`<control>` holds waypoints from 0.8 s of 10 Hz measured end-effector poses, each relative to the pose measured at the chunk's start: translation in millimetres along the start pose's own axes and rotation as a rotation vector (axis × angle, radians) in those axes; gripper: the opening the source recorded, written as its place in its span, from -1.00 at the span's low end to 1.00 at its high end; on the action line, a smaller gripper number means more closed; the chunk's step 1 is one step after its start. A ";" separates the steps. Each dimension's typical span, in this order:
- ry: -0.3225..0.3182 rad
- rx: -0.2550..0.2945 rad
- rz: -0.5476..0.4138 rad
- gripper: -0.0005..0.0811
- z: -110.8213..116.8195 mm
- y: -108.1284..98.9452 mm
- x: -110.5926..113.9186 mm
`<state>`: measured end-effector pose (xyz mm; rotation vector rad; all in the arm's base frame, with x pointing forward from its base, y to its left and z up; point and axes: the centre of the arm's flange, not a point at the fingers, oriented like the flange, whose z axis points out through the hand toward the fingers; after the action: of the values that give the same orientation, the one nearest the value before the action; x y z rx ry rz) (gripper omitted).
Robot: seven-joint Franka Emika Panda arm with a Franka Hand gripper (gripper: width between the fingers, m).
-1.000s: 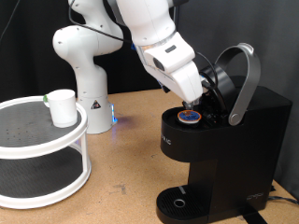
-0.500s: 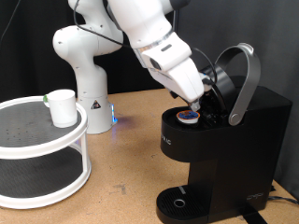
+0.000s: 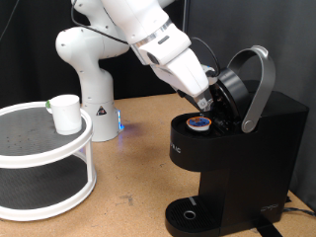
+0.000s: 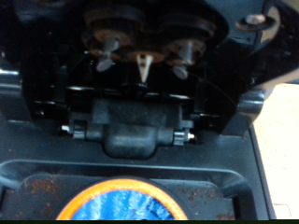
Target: Make a cup of coffee with the keurig machine
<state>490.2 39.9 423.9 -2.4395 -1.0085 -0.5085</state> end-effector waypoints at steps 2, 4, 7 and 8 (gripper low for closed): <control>0.052 -0.015 -0.004 0.98 -4.3 3.5 -0.4; 0.117 0.012 0.006 0.98 -24.8 5.1 -3.3; 0.165 0.078 0.036 0.98 -70.4 4.1 -4.7; 0.178 0.088 0.047 0.98 -83.5 4.0 -2.7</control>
<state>477.9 -8.6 490.9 -2.2893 -0.8789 -0.6392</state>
